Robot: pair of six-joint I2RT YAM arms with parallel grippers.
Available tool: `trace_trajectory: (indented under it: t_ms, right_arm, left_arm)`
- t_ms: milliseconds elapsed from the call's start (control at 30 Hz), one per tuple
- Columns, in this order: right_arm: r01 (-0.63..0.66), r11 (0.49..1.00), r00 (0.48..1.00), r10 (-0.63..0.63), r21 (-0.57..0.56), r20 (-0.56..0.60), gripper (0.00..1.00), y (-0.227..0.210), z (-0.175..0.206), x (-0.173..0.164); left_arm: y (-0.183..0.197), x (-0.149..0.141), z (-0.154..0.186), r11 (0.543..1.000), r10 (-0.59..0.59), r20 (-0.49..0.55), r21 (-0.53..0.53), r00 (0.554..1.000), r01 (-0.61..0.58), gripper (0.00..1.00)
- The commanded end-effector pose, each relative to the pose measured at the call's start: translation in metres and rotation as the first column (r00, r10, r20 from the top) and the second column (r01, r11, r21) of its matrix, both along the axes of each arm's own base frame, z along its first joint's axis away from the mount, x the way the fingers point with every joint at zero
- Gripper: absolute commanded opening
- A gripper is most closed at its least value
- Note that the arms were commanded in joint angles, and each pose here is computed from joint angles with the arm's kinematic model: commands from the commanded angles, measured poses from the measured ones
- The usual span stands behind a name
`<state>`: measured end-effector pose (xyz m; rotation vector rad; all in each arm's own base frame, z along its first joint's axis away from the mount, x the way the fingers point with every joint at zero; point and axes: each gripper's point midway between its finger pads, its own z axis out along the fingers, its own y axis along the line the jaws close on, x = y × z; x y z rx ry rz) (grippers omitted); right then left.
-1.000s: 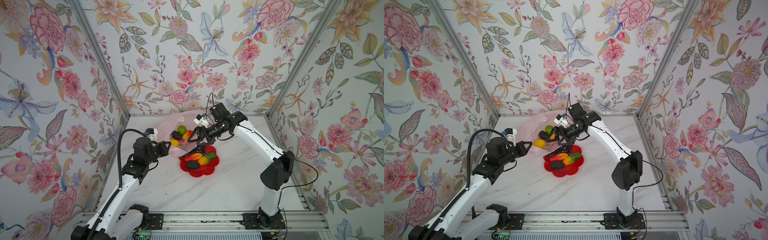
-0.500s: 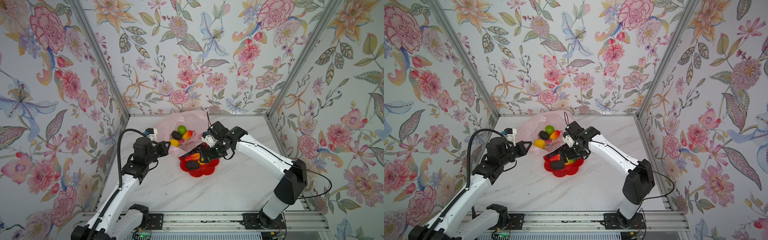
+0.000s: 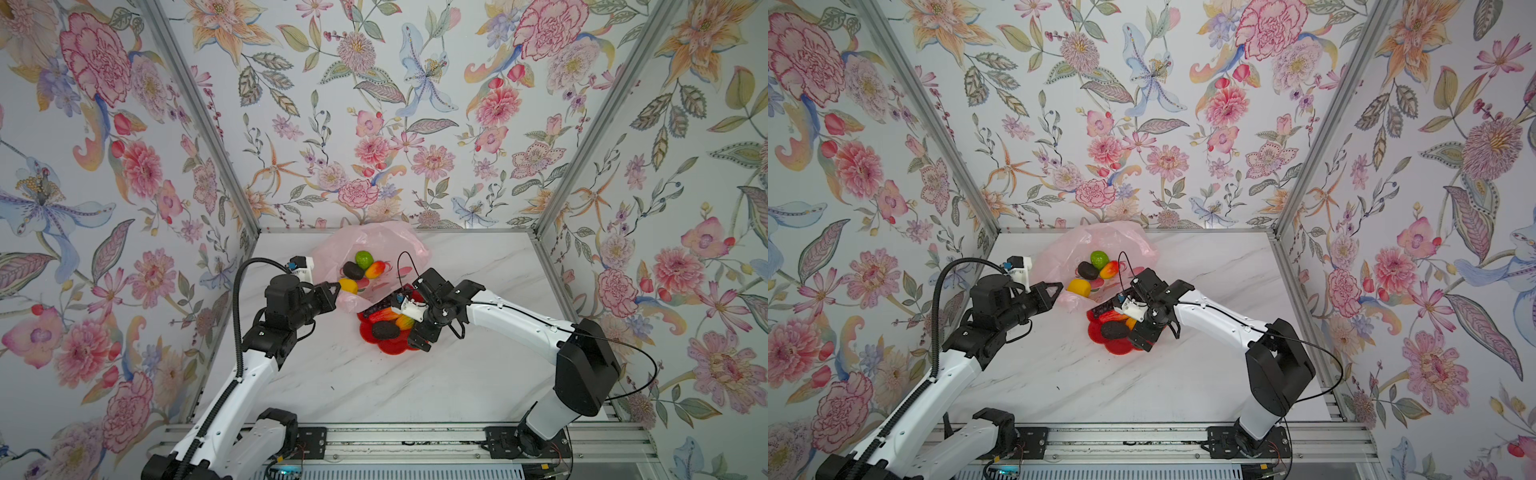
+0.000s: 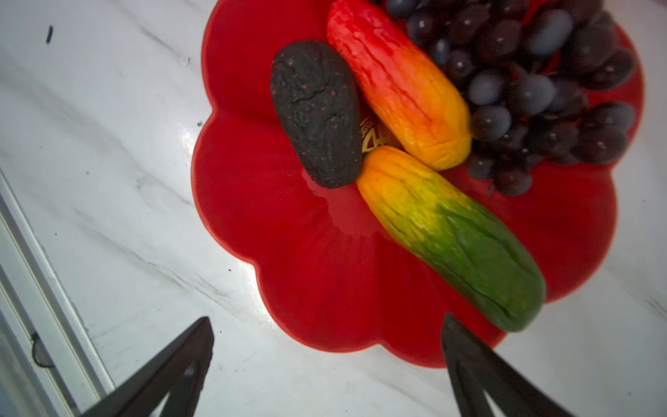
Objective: Place the fruits into the plastic bag
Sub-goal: Pick up the fruit from the plate.
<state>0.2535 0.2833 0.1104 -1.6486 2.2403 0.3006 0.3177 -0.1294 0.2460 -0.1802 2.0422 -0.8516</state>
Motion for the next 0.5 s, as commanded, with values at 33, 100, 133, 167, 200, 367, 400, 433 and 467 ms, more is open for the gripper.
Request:
trace_trajectory:
  t_ms: [33, 100, 133, 167, 200, 367, 400, 433, 467]
  right_arm:
    - [-0.224, 0.975, 0.962, 0.220, 0.005, 0.163, 0.99, 0.014, 0.012, 0.029]
    - [-0.249, 0.968, 0.957, 0.253, -0.042, 0.141, 0.99, 0.011, 0.003, 0.036]
    - [-0.267, 0.962, 0.953, 0.273, -0.063, 0.130, 0.99, 0.010, -0.002, 0.037]
    - [-0.281, 0.955, 0.949, 0.290, -0.091, 0.122, 0.99, 0.008, -0.006, 0.041]
    - [-0.295, 0.948, 0.945, 0.308, -0.117, 0.107, 0.99, 0.007, -0.012, 0.042]
    - [-0.310, 0.933, 0.937, 0.332, -0.180, 0.105, 0.99, 0.005, -0.025, 0.058]
    - [-0.307, 0.932, 0.938, 0.330, -0.191, 0.103, 0.99, 0.004, -0.027, 0.062]
    - [-0.308, 0.930, 0.938, 0.332, -0.202, 0.096, 0.99, 0.003, -0.028, 0.065]
    - [-0.306, 0.929, 0.939, 0.331, -0.209, 0.096, 0.99, 0.003, -0.029, 0.068]
  left_arm:
    - [0.003, -0.005, 0.005, 1.000, -0.009, 0.014, 0.006, 1.000, 0.009, 0.00]
    - [0.003, -0.006, 0.004, 1.000, -0.014, 0.011, 0.004, 1.000, 0.014, 0.00]
    - [0.003, -0.006, 0.003, 1.000, -0.012, 0.008, 0.002, 1.000, 0.012, 0.00]
    - [0.003, -0.007, 0.003, 1.000, -0.014, 0.009, 0.001, 1.000, 0.014, 0.00]
    - [0.004, -0.007, 0.002, 1.000, -0.013, 0.006, 0.000, 1.000, 0.013, 0.00]
    - [0.006, -0.007, 0.002, 1.000, -0.014, 0.004, -0.006, 1.000, 0.014, 0.00]
    - [0.007, -0.007, 0.001, 1.000, -0.013, 0.002, -0.007, 1.000, 0.013, 0.00]
    - [0.007, -0.008, 0.001, 1.000, -0.013, -0.001, -0.008, 1.000, 0.013, 0.00]
    - [0.008, -0.008, 0.001, 1.000, -0.014, 0.000, -0.009, 1.000, 0.014, 0.00]
